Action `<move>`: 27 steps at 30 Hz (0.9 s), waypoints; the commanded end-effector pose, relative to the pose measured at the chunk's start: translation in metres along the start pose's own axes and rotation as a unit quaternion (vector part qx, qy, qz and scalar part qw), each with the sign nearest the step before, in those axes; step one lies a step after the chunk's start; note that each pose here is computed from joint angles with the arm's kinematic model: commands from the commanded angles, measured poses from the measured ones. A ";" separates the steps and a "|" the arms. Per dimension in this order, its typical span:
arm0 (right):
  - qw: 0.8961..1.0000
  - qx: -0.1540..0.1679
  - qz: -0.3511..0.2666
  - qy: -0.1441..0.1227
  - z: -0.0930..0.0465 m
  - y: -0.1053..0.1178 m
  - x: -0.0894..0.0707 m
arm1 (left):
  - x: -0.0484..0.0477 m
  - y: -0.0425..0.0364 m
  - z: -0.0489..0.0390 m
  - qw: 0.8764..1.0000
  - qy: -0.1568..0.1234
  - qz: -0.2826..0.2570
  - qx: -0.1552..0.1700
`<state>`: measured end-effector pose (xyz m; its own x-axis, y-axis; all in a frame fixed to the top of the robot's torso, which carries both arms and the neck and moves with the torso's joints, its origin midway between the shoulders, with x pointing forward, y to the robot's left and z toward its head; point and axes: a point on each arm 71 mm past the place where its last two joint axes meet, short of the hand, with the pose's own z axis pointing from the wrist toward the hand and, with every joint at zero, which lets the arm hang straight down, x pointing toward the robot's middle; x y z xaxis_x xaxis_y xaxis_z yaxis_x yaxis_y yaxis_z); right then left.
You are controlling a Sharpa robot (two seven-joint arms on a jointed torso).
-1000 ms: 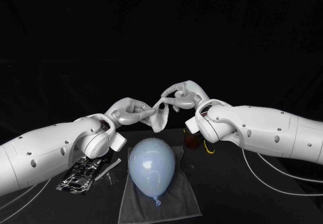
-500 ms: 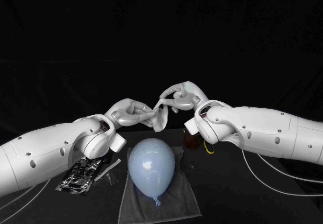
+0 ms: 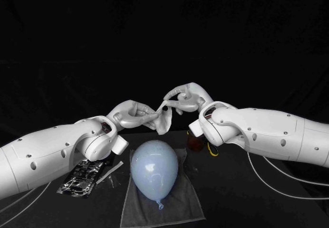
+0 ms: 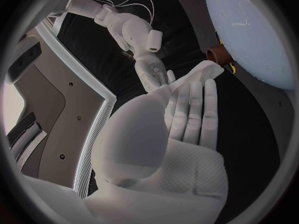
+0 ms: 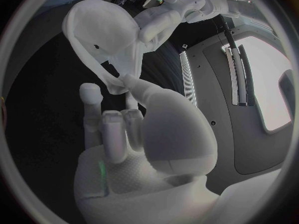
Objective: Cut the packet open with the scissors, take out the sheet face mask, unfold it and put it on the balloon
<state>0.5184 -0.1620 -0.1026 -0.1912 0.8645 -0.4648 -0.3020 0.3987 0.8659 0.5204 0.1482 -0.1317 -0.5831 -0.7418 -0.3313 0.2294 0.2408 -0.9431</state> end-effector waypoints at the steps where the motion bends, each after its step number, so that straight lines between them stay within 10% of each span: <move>1: 1.000 0.006 -0.008 0.019 0.001 0.000 0.003 | 0.0024 -0.0012 0.0005 1.000 0.012 -0.014 0.004; 27: 0.999 0.005 -0.010 0.033 0.001 0.003 0.011 | 0.0029 -0.0001 0.0013 1.000 0.006 -0.018 -0.008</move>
<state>0.5173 -0.1535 -0.1052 -0.2293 0.8442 -0.4846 -0.2899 0.4161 0.8619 0.5200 0.1471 -0.1333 -0.5947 -0.7426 -0.3081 0.2024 0.2327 -0.9513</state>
